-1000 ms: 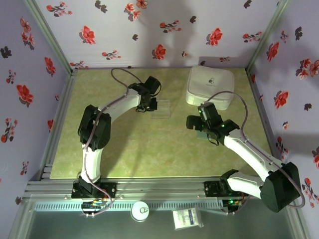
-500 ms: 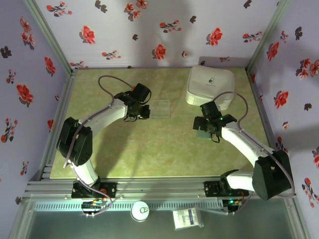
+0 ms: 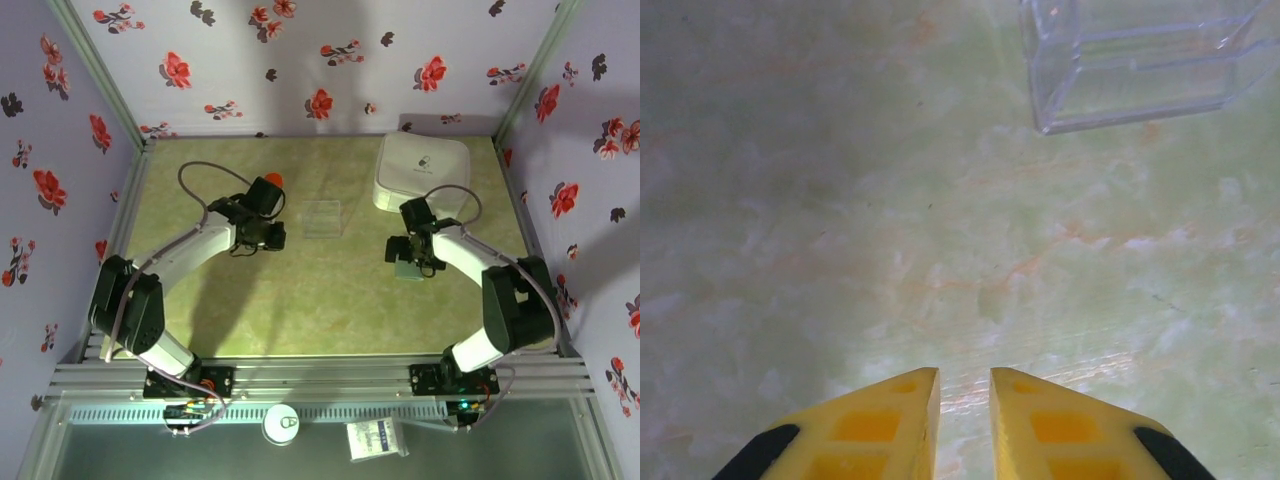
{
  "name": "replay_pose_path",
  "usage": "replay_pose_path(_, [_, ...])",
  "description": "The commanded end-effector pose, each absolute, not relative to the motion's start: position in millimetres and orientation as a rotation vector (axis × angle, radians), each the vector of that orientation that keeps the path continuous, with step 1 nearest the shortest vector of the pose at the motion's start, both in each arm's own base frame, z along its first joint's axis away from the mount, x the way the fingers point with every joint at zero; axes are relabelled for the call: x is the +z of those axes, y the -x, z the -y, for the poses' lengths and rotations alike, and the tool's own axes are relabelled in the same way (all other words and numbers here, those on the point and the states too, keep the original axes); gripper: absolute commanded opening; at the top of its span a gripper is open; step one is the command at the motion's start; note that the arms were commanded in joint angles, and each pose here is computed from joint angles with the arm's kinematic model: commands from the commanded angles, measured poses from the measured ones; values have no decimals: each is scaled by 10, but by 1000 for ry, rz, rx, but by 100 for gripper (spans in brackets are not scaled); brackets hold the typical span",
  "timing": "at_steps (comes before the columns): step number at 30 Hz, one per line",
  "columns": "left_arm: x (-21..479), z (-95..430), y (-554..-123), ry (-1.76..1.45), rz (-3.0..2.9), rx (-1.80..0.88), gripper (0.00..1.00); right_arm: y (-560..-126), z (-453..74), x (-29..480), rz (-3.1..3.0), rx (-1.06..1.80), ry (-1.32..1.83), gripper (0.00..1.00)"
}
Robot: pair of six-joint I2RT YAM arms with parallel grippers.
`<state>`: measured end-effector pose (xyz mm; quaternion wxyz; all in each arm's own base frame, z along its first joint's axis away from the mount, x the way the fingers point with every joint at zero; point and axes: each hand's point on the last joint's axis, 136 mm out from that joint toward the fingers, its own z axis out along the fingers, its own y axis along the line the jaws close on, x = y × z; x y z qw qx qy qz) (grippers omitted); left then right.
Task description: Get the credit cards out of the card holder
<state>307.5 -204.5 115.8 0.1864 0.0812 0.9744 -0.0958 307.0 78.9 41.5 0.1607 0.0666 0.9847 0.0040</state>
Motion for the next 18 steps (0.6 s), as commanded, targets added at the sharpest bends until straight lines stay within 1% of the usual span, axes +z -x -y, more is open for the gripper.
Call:
replay_pose_path(1, [1146, 1979, -3055, -219, -2726, -272, 18, -3253, -817, 429, -2798, 26, -146, 99])
replay_pose_path(10, [1029, 1876, -2947, -166, -2741, -270, 18, -3471, -1035, 362, -2826, 141, -46, 99])
replay_pose_path(18, [1019, 1836, -2799, -170, -2755, -302, 19, -3498, -1320, 381, -2846, 280, 52, 99])
